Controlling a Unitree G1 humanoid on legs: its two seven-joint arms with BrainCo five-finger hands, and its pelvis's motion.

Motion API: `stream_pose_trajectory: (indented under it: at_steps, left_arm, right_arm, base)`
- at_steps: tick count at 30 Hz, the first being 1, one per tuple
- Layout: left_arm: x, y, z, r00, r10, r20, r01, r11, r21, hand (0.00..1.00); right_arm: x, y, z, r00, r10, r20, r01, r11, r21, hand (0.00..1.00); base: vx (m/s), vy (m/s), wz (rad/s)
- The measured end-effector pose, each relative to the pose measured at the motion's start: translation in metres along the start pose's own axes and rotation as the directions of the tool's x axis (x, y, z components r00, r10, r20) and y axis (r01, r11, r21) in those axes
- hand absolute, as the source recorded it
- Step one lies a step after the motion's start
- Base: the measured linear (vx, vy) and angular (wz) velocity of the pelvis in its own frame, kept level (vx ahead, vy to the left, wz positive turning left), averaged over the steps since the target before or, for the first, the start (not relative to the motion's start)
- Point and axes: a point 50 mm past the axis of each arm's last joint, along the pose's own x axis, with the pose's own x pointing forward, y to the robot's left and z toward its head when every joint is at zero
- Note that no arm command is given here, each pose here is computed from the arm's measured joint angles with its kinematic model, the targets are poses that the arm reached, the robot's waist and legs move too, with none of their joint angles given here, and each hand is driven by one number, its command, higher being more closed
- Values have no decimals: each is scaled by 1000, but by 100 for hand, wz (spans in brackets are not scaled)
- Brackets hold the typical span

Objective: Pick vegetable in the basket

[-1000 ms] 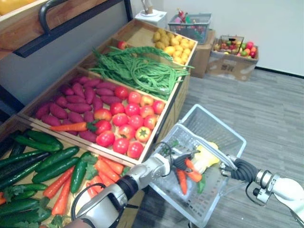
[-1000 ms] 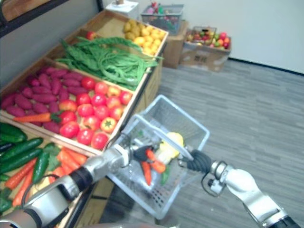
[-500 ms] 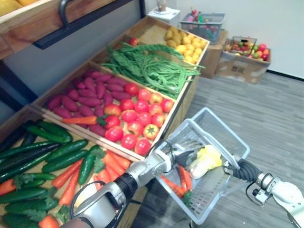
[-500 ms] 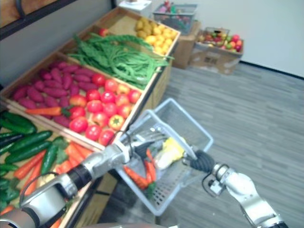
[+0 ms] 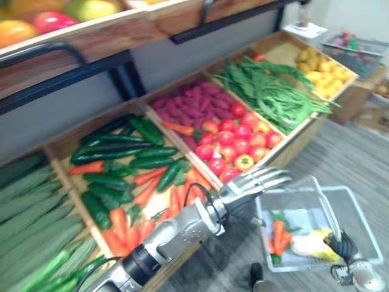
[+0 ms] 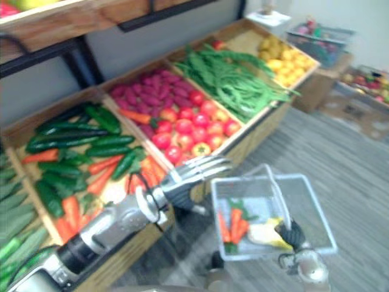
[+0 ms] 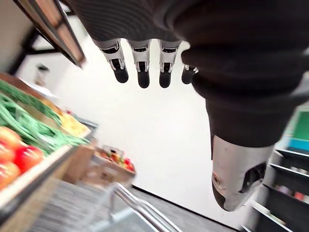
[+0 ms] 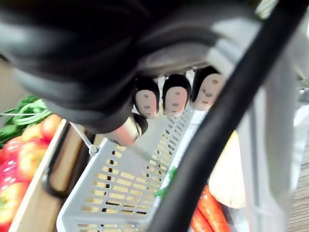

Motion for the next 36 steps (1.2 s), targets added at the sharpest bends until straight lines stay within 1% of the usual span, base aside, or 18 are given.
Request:
stream_pose_trajectory:
  at_steps: [3,7,9,10,11,14,16,17,18,20,21,22,24,25,27,31,33,36]
  left_arm:
    - [-18,16,-2,994,94,-54,-93,995,29,0]
    - [-41,33,-15,956,226,-186,-221,974,47,0]
    - [-58,45,-26,901,333,-279,-317,943,101,0]
    - [-71,52,-32,845,406,-347,-380,914,142,0]
    - [-73,53,-33,834,419,-360,-392,908,149,0]
    - [-101,55,-41,683,535,-498,-522,834,180,0]
    - [-125,50,-48,520,587,-620,-628,755,189,0]
    - [-131,47,-50,482,591,-647,-642,741,198,0]
    - [-143,39,-55,408,585,-701,-668,714,208,0]
    - [-170,21,-66,290,529,-798,-644,725,246,0]
    - [-178,16,-69,254,514,-819,-636,727,258,0]
    - [-193,7,-70,182,491,-852,-625,727,285,0]
    - [-215,-5,-72,45,471,-881,-620,705,345,0]
    - [-221,-9,-72,3,470,-883,-617,695,368,0]
    - [-243,-21,-71,-139,459,-878,-591,672,445,0]
    - [-283,-45,-64,-344,392,-853,-511,684,520,0]
    - [-312,-70,-51,-520,291,-803,-475,683,555,0]
    - [-330,-95,-35,-649,171,-742,-474,671,570,0]
  right_arm:
    - [-11,11,-41,976,-78,-205,100,990,98,100]
    - [-26,31,-79,908,-71,-412,157,971,179,100]
    - [-36,42,-93,868,-51,-494,178,961,213,100]
    - [-42,49,-102,840,-41,-541,194,954,230,100]
    - [-44,50,-103,834,-38,-551,199,952,234,100]
    - [-54,62,-114,784,-12,-621,234,932,278,100]
    - [-55,67,-114,774,1,-633,243,923,299,100]
    - [-55,68,-114,773,3,-635,245,921,302,100]
    - [-55,69,-114,768,8,-641,249,918,310,100]
    - [-54,73,-112,770,16,-638,247,915,320,100]
    - [-54,75,-112,770,20,-637,245,914,324,100]
    - [-52,79,-109,774,29,-633,240,912,334,100]
    - [-52,84,-107,774,36,-632,240,907,345,100]
    - [-52,85,-106,772,30,-635,251,903,348,100]
    - [-54,88,-106,766,24,-642,267,897,353,100]
    - [-57,95,-105,754,12,-657,305,880,365,100]
    - [-57,101,-102,760,16,-650,307,872,381,100]
    - [-57,105,-99,763,17,-646,309,869,388,100]
  base:
    - [-41,19,98]
    - [6,11,89]
    - [7,2,85]
    - [7,14,64]
    - [13,28,73]
    - [5,41,67]
    - [-5,46,48]
    - [-15,44,42]
    - [-19,34,40]
    - [-14,22,39]
    - [-5,6,25]
    - [-1,-2,23]
    - [4,-3,25]
    - [29,-2,27]
    - [52,-4,27]
    - [76,-12,16]
    - [73,-15,3]
    - [62,-16,-1]
